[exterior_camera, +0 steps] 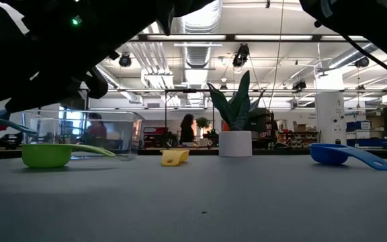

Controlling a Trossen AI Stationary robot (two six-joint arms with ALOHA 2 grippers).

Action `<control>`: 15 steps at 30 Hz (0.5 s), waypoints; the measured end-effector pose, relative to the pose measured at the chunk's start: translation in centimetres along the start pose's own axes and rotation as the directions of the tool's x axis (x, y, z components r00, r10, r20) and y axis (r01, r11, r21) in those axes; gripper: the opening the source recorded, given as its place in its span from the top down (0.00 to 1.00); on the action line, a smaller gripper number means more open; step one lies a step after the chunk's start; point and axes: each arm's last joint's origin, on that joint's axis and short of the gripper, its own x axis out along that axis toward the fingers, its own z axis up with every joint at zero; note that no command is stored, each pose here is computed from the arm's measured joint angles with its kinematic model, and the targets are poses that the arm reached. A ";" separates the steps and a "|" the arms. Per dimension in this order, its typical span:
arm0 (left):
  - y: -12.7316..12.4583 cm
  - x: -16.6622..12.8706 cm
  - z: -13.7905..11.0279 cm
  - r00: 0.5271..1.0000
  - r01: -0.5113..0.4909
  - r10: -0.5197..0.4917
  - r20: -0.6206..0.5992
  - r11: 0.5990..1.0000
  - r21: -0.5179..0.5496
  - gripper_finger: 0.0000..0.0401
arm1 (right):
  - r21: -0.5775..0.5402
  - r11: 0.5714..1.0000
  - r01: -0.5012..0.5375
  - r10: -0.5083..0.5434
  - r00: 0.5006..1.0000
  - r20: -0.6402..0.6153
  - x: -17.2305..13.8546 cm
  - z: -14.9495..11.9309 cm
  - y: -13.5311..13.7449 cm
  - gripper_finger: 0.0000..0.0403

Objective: Nest measuring cups in basket
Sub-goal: Stack the light blue measuring cup on top of the red measuring cup

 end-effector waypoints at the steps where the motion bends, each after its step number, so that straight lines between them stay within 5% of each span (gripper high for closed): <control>1: 0.0 0.0 0.0 1.000 0.000 0.000 0.000 1.000 0.000 1.00 | 0.000 1.000 0.000 0.000 1.000 0.000 0.0 0.0 0.0 0.48; 10: 0.0 0.0 0.0 1.000 0.001 -0.001 0.001 1.000 -0.002 1.00 | -0.057 0.998 0.002 -0.005 0.999 -0.041 -2.4 1.8 -0.5 0.50; 15: 0.0 0.0 0.0 1.000 0.005 -0.005 0.002 1.000 -0.021 1.00 | -0.166 0.985 0.048 -0.063 0.995 -0.081 -2.7 1.8 -1.5 0.62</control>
